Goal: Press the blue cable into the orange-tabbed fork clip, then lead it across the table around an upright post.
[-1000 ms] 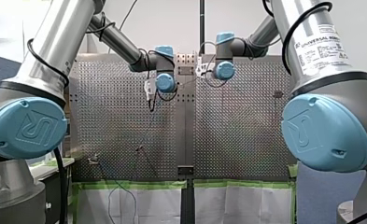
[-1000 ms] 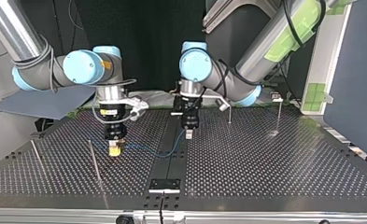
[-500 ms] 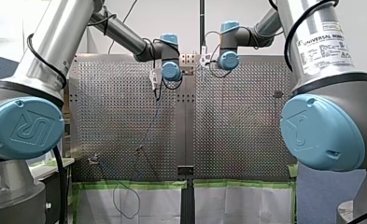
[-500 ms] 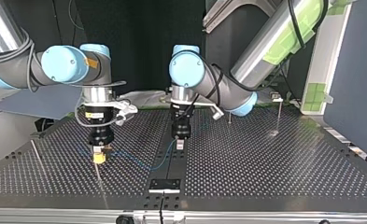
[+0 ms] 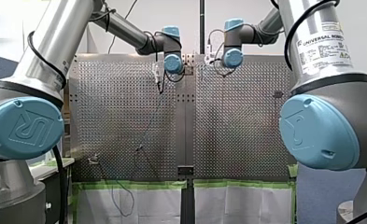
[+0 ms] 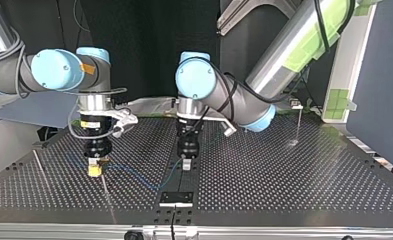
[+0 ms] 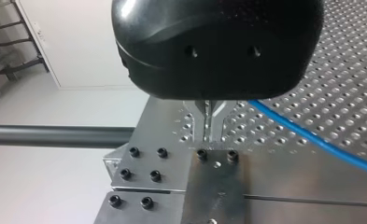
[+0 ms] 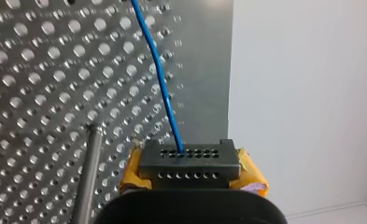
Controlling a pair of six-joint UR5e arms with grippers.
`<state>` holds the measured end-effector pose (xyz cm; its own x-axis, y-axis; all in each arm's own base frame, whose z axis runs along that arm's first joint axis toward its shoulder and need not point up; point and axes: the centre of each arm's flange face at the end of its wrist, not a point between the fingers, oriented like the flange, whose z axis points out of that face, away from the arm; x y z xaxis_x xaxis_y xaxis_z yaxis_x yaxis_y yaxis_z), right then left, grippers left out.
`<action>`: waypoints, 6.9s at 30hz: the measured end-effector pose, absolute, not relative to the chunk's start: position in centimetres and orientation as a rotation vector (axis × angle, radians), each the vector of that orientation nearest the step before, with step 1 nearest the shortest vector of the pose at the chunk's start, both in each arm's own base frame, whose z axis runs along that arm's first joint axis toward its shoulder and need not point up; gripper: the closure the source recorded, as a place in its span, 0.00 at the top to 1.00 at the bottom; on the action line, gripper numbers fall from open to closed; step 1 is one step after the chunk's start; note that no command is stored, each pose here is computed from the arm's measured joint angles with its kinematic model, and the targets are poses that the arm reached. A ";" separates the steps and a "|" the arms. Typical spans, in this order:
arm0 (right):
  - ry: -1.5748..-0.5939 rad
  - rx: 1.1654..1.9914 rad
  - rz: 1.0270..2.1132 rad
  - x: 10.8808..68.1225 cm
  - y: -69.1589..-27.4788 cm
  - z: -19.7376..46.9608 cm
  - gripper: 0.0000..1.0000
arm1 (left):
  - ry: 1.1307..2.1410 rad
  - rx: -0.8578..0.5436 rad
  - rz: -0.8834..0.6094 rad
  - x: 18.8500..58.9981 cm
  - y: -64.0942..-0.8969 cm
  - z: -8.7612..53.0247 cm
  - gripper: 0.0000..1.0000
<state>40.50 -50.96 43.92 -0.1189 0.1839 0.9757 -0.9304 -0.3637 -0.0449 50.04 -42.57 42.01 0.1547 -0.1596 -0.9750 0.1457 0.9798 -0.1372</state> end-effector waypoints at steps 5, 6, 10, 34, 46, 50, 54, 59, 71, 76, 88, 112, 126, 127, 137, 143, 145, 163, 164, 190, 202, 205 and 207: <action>-0.929 1.260 1.614 39.6 -51.4 44.1 0.00 | 1.385 -0.010 -0.247 50.3 -42.9 43.2 0.00; -0.931 1.257 1.612 39.4 -51.5 44.2 0.00 | 1.383 -0.008 -0.252 50.3 -43.0 43.5 0.00; -0.938 1.244 1.605 38.6 -51.8 44.7 0.00 | 1.388 0.002 -0.265 50.7 -43.6 43.9 0.00; -0.991 1.200 1.527 33.4 -54.2 45.6 0.00 | 1.394 0.032 -0.314 52.3 -46.4 45.1 0.00; -1.011 1.181 1.493 31.4 -55.3 45.5 0.00 | 1.373 0.031 -0.355 53.2 -46.1 46.4 0.00; -1.018 1.178 1.484 30.8 -55.7 45.4 0.00 | 1.374 0.034 -0.375 53.4 -46.0 46.4 0.00; -1.025 1.178 1.476 30.4 -55.8 45.3 0.00 | 1.374 0.034 -0.397 53.7 -45.8 46.4 0.00; -1.024 1.181 1.479 30.7 -55.7 45.3 0.00 | 1.380 0.033 -0.407 54.4 -45.5 46.0 0.00; -1.017 1.184 1.488 31.1 -55.5 45.4 0.00 | 1.431 0.062 -0.393 55.6 -47.4 44.5 0.00; -1.017 1.184 1.488 31.1 -55.5 45.4 0.00 | 1.431 0.060 -0.393 55.6 -47.4 44.7 0.00; -1.017 1.184 1.488 31.1 -55.5 45.4 0.00 | 1.433 0.072 -0.403 55.1 -48.0 44.6 0.00; -1.017 1.184 1.488 31.1 -55.5 45.4 0.00 | 1.476 0.097 -0.402 55.1 -49.6 41.4 0.00; -1.017 1.184 1.488 31.1 -55.5 45.4 0.00 | 1.476 0.100 -0.406 55.0 -49.7 41.4 0.15; -1.017 1.184 1.488 31.1 -55.5 45.4 0.00 | 1.477 0.099 -0.405 55.0 -49.7 41.4 0.15; -1.017 1.184 1.488 31.1 -55.5 45.4 0.00 | 1.478 0.099 -0.403 55.0 -49.7 41.4 0.18; -1.017 1.184 1.488 31.1 -55.5 45.4 0.00 | 1.478 0.098 -0.403 55.0 -49.7 41.4 0.37; -1.017 1.184 1.488 31.1 -55.5 45.4 0.00 | 1.478 0.097 -0.403 55.0 -49.7 41.4 0.54; -1.017 1.184 1.488 31.1 -55.5 45.4 0.00 | 1.507 0.068 -0.387 55.1 -49.0 41.1 1.00; -1.017 1.184 1.488 31.1 -55.5 45.4 0.00 | 1.510 0.068 -0.385 55.1 -48.9 41.1 1.00; -1.017 1.184 1.488 31.1 -55.5 45.4 0.00 | 1.524 0.048 -0.354 54.8 -48.8 40.9 1.00; -1.017 1.184 1.488 31.1 -55.5 45.4 0.00 | 1.524 0.048 -0.354 54.8 -48.8 40.9 1.00; -1.017 1.184 1.488 31.1 -55.5 45.4 0.00 | 1.524 0.048 -0.354 54.8 -48.8 40.9 1.00; -1.017 1.184 1.488 31.1 -55.5 45.4 0.00 | 1.524 0.048 -0.354 54.8 -48.8 40.9 1.00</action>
